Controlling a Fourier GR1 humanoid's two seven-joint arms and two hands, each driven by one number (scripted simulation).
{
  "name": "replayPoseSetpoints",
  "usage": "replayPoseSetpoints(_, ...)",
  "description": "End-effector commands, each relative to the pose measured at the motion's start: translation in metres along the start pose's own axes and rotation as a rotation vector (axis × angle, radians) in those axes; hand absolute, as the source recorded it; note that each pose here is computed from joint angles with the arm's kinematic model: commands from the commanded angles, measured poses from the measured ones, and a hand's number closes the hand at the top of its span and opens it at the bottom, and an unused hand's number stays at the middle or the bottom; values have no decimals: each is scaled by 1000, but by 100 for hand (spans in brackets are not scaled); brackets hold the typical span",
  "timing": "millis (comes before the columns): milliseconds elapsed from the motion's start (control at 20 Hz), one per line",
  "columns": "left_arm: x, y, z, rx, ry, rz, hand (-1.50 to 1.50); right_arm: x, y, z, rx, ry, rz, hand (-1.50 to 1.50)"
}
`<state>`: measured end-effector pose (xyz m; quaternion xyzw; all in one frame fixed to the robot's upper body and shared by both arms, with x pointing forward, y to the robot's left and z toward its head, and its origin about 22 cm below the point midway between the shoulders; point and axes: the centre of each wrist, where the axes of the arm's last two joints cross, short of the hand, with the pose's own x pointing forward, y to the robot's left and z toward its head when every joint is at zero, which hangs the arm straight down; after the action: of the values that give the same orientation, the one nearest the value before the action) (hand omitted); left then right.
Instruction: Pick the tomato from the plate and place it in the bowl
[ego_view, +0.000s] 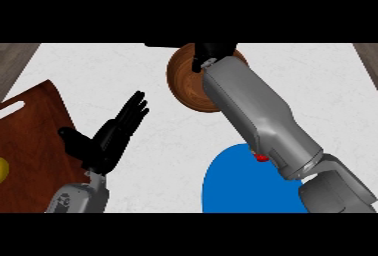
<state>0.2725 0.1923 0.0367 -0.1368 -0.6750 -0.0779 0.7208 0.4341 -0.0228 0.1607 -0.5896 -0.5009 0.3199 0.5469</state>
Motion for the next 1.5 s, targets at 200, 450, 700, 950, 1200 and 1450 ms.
replayPoseSetpoints(200,3,-6,-4,-32,-14,-9,0,-43,22,-32,137,201,-119,-150)
replayPoseSetpoints(450,-12,6,0,0,-3,-9,0,-43,41,-19,104,118,-311,-150)
replayPoseSetpoints(700,-5,-4,1,12,-15,9,0,-51,26,-23,-174,108,-684,-150)
replayPoseSetpoints(950,-11,-4,0,10,-10,13,0,-43,16,-1,-311,-12,-939,-150)
replayPoseSetpoints(1200,-7,3,2,49,15,18,0,-38,13,48,-301,-150,-1082,-150)
replayPoseSetpoints(1450,-16,10,17,89,23,13,0,-51,27,120,-285,-222,-1187,-150)
